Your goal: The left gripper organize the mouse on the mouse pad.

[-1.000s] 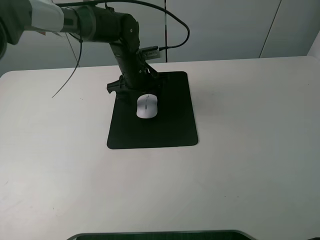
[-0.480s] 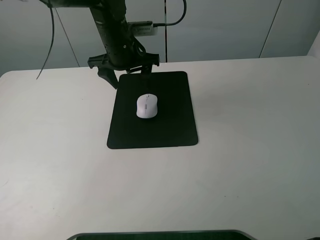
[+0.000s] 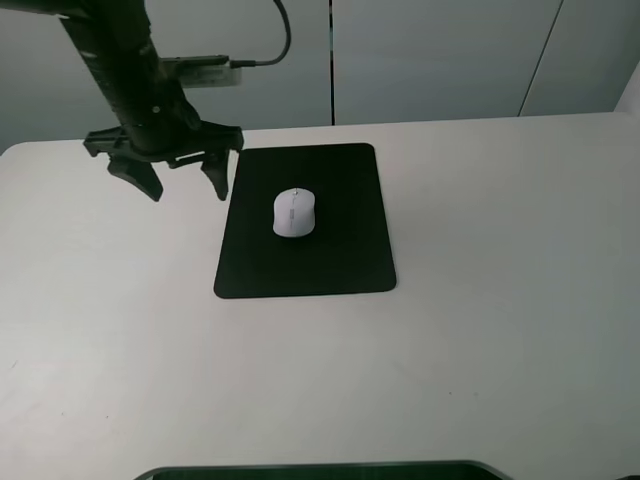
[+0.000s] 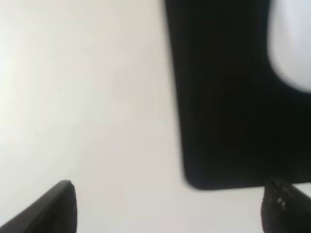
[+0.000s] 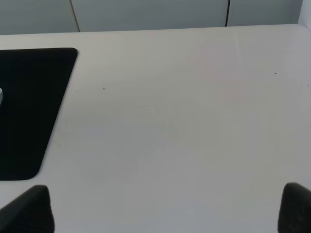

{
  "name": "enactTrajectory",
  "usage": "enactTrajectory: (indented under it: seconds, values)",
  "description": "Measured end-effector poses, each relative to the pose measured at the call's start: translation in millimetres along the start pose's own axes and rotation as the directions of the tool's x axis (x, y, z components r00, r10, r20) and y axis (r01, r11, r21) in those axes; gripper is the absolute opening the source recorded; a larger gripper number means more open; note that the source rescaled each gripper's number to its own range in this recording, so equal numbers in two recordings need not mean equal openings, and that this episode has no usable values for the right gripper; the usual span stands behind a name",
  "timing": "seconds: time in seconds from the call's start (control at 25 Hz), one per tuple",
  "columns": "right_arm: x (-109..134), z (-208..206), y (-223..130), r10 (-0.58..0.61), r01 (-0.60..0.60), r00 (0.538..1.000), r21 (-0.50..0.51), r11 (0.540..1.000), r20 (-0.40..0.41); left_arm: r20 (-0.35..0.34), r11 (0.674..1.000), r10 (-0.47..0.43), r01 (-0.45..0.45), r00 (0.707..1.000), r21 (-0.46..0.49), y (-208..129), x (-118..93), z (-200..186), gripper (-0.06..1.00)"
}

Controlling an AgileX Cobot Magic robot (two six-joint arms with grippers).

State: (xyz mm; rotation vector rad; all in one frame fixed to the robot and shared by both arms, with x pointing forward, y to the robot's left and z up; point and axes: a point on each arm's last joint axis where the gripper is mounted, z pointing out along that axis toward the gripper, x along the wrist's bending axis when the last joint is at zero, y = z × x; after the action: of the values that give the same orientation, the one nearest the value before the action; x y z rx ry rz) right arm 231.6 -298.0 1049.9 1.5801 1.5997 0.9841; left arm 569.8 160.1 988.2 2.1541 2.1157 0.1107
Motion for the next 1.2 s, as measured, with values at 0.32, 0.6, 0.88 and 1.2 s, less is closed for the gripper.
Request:
enactTrajectory:
  seconds: [0.32,0.6,0.88,1.2]
  values:
    - [0.0,0.0,0.0,0.0,0.0,1.0,0.0,1.0,0.0,0.0,0.985,-0.089,0.087,0.996,-0.149,-64.2,78.2,-46.0,0.88]
    - [0.0,0.0,0.0,0.0,0.0,1.0,0.0,1.0,0.0,0.009,0.946,-0.019,0.021,1.0,-0.324,-131.3,100.6,-89.4,0.88]
    - [0.0,0.0,0.0,0.0,0.0,1.0,0.0,1.0,0.0,0.034,0.846,0.026,-0.004,0.999,-0.533,-191.9,112.3,-126.2,0.88]
    - [0.0,0.0,0.0,0.0,0.0,1.0,0.0,1.0,0.0,0.026,0.723,0.102,-0.057,0.994,-0.688,-243.3,120.8,-138.7,0.88]
